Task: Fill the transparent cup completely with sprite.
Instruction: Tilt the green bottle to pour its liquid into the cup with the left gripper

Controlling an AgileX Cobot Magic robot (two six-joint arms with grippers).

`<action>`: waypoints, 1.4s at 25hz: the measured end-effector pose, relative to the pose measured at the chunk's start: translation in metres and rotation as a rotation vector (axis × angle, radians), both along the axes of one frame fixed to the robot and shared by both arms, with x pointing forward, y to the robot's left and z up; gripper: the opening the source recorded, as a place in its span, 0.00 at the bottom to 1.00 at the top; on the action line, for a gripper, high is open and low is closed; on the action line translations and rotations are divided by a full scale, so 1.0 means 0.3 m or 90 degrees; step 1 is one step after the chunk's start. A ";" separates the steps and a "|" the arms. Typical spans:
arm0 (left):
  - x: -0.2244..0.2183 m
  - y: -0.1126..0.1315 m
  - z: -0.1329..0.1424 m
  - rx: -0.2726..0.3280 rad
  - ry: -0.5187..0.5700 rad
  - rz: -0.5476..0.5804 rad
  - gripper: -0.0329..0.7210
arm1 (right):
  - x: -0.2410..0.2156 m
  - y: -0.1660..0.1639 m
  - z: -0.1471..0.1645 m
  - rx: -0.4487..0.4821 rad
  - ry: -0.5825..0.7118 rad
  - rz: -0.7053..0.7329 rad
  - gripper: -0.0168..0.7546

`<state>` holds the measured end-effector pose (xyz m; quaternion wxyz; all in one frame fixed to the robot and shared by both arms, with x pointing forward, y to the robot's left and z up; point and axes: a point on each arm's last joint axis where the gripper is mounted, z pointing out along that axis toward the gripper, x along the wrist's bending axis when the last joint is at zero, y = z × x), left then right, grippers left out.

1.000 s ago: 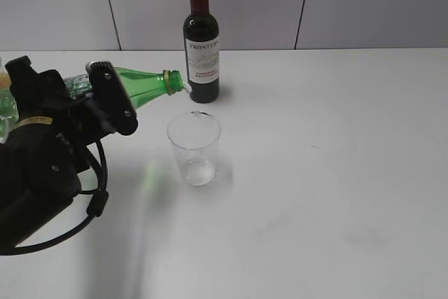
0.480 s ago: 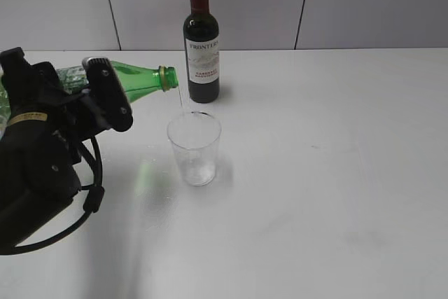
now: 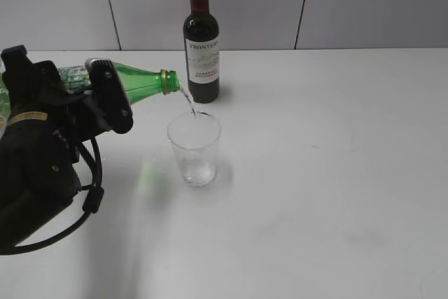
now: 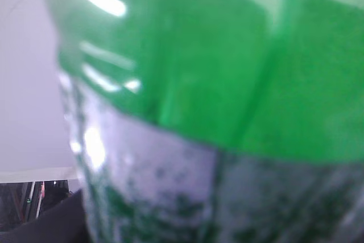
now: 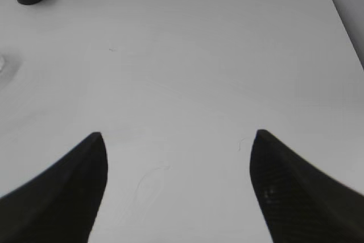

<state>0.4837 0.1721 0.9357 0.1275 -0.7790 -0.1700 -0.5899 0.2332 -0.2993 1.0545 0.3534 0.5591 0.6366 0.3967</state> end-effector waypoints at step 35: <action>-0.026 0.027 -0.021 0.047 0.027 -0.006 0.65 | 0.000 0.000 0.000 0.000 0.000 0.000 0.79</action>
